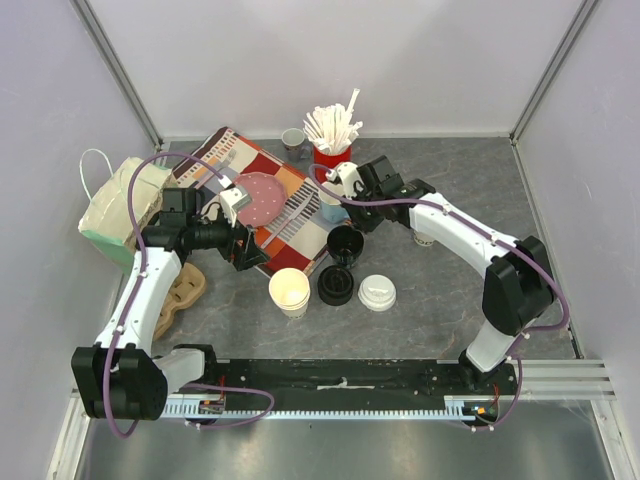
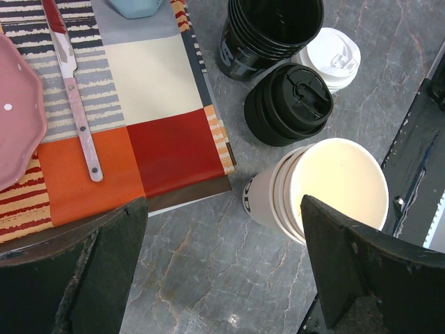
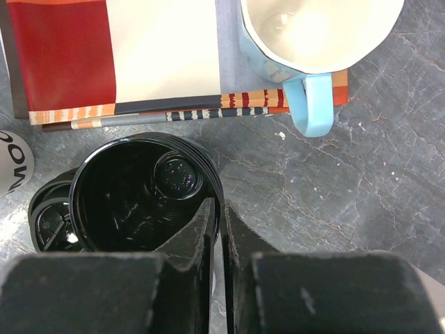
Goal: Pack the takeout coffee
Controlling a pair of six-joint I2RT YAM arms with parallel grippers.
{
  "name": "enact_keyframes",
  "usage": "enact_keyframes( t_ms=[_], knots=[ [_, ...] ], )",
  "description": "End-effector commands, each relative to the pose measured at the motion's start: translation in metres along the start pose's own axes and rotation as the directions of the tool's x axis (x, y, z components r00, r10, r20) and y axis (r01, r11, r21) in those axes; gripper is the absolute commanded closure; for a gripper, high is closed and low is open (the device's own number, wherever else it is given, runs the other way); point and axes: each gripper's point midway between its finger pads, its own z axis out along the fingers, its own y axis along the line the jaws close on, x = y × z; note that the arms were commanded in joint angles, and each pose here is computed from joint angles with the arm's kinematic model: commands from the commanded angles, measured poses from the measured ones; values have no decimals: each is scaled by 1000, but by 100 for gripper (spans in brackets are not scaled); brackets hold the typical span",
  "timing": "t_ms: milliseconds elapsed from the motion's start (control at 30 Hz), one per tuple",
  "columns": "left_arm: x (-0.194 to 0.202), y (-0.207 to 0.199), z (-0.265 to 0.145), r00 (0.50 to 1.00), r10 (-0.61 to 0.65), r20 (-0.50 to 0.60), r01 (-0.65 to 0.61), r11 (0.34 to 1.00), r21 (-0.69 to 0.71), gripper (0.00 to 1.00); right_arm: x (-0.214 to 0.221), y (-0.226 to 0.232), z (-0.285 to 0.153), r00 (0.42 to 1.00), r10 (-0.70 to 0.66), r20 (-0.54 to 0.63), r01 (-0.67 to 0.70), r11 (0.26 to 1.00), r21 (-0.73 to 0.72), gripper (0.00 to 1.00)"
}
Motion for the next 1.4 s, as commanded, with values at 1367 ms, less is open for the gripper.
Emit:
enact_keyframes(
  t_ms=[1367],
  knots=[
    [-19, -9, -5, 998, 36, 50, -38, 999, 31, 3, -50, 1, -44, 990, 50, 133, -50, 999, -3, 100]
  ],
)
